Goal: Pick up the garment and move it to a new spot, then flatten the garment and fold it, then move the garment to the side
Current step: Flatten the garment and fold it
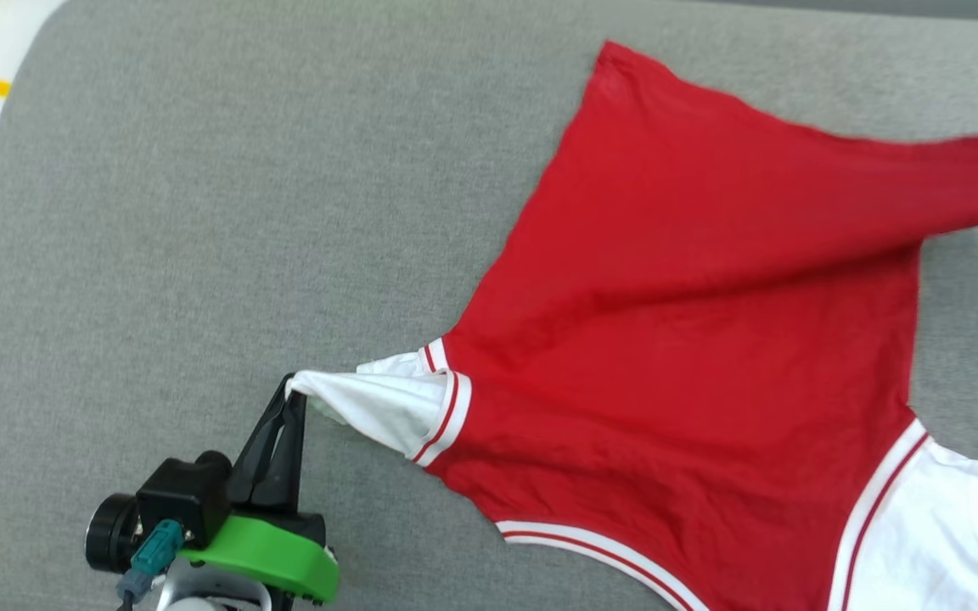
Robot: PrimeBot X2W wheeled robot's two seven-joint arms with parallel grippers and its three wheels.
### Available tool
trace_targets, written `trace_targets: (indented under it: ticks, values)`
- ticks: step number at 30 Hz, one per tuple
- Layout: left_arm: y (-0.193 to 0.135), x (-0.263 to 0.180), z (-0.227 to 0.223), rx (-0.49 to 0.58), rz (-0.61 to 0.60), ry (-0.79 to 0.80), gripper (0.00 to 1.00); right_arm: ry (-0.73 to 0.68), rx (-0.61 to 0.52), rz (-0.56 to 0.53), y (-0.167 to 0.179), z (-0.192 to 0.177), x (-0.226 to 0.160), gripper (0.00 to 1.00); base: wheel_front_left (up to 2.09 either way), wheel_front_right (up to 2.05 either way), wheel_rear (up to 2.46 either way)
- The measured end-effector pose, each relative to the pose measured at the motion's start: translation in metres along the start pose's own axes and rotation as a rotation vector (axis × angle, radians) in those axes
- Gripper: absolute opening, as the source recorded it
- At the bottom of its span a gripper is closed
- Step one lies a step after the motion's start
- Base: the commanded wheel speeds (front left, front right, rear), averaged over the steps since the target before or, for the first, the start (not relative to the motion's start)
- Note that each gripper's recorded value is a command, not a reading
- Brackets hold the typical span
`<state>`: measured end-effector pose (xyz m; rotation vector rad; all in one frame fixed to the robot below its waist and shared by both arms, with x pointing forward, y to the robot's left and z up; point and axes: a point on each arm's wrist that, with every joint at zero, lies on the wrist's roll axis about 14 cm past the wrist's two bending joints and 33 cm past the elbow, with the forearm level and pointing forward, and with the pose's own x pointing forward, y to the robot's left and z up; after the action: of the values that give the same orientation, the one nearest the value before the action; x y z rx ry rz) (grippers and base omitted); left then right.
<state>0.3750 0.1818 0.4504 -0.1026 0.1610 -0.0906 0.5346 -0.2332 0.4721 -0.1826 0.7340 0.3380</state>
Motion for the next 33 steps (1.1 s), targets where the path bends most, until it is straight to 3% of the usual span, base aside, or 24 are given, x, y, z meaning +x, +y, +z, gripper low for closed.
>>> trace_targets:
  ticks: [4,15,24,28,31,32,33]
  values:
    - [-0.001,-0.009,0.006,0.013,-0.005,-0.013,0.00,0.003,-0.007,-0.004,-0.001,-0.029,-0.034,0.00,0.00,0.00,0.00]
    - [-0.018,-0.012,0.019,0.011,-0.059,-0.046,0.00,0.089,0.141,-0.071,-0.011,-0.129,-0.107,0.00,0.00,0.00,0.00]
    - [-0.026,-0.014,0.019,0.011,-0.081,-0.047,0.00,0.249,0.366,-0.066,0.028,-0.236,-0.136,0.00,0.00,0.00,0.00]
    - [-0.024,-0.014,0.015,0.011,-0.076,-0.034,0.00,0.316,0.457,-0.057,0.049,-0.269,-0.140,0.00,0.00,0.00,0.00]
    - [-0.024,-0.014,0.013,0.013,-0.077,-0.027,0.00,0.341,0.465,-0.069,0.055,-0.281,-0.140,0.00,0.00,0.00,0.00]
    - [-0.024,-0.014,0.012,0.013,-0.078,-0.025,0.00,0.337,0.461,-0.079,0.053,-0.281,-0.141,0.20,0.00,0.00,0.00]
    - [-0.024,-0.014,0.012,0.012,-0.079,-0.024,0.00,0.324,0.460,-0.090,0.051,-0.278,-0.141,0.58,0.00,0.00,0.00]
